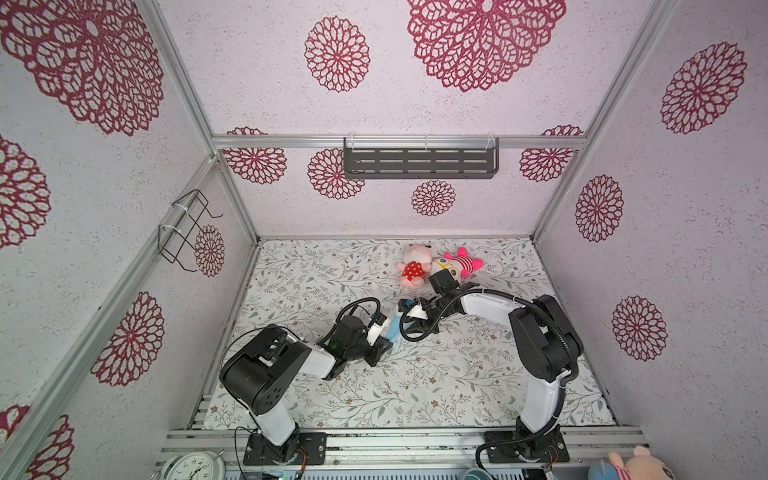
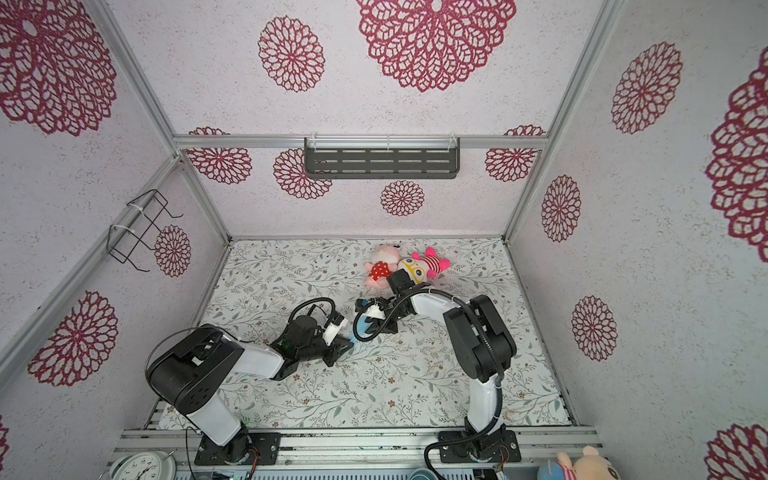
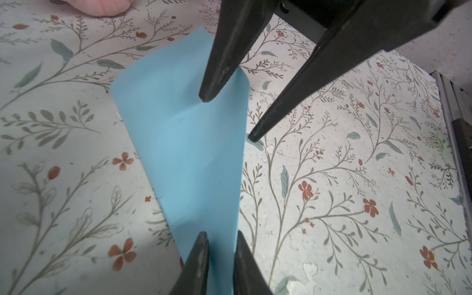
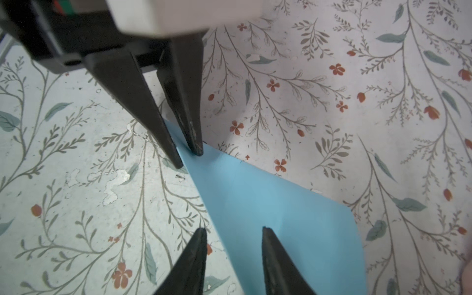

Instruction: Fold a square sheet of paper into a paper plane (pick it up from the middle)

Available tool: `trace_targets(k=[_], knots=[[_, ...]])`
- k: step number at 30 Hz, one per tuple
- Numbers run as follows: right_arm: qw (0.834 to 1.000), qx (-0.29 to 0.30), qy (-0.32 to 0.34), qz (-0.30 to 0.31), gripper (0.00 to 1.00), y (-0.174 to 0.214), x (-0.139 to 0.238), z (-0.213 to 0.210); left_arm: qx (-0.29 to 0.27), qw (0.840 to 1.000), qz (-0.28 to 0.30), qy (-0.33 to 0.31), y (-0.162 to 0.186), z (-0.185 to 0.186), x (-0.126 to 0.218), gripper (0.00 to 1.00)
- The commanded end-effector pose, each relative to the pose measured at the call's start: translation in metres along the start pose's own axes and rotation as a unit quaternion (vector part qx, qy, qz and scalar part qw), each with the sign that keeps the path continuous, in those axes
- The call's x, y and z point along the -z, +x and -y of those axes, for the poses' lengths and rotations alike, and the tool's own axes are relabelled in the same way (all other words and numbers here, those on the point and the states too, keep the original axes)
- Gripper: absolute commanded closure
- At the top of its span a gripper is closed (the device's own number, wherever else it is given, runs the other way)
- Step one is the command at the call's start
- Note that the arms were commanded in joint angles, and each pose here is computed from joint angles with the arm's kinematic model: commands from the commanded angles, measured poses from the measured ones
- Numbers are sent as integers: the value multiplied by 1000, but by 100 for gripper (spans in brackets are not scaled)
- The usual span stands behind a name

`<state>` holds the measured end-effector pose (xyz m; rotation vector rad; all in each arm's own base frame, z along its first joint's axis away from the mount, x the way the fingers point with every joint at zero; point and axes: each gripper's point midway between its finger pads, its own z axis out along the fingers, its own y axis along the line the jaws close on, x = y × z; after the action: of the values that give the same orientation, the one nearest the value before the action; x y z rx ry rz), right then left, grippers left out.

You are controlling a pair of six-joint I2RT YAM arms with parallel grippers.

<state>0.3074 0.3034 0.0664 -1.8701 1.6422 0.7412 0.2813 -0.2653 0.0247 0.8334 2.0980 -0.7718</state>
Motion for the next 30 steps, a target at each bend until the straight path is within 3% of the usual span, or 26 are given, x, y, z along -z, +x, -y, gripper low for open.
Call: trace_targets(k=[1,12,30], knots=[[999,8,-46,18,68,-8,0,-16,-15,1000,-3,3,0,-2,-3,80],[997,8,-70,14,92,-7,1,-28,-17,1000,-5,3,0,-4,-6,72],[997,-10,-79,1,94,-3,-3,-26,-8,1000,-7,6,0,-3,-9,73]])
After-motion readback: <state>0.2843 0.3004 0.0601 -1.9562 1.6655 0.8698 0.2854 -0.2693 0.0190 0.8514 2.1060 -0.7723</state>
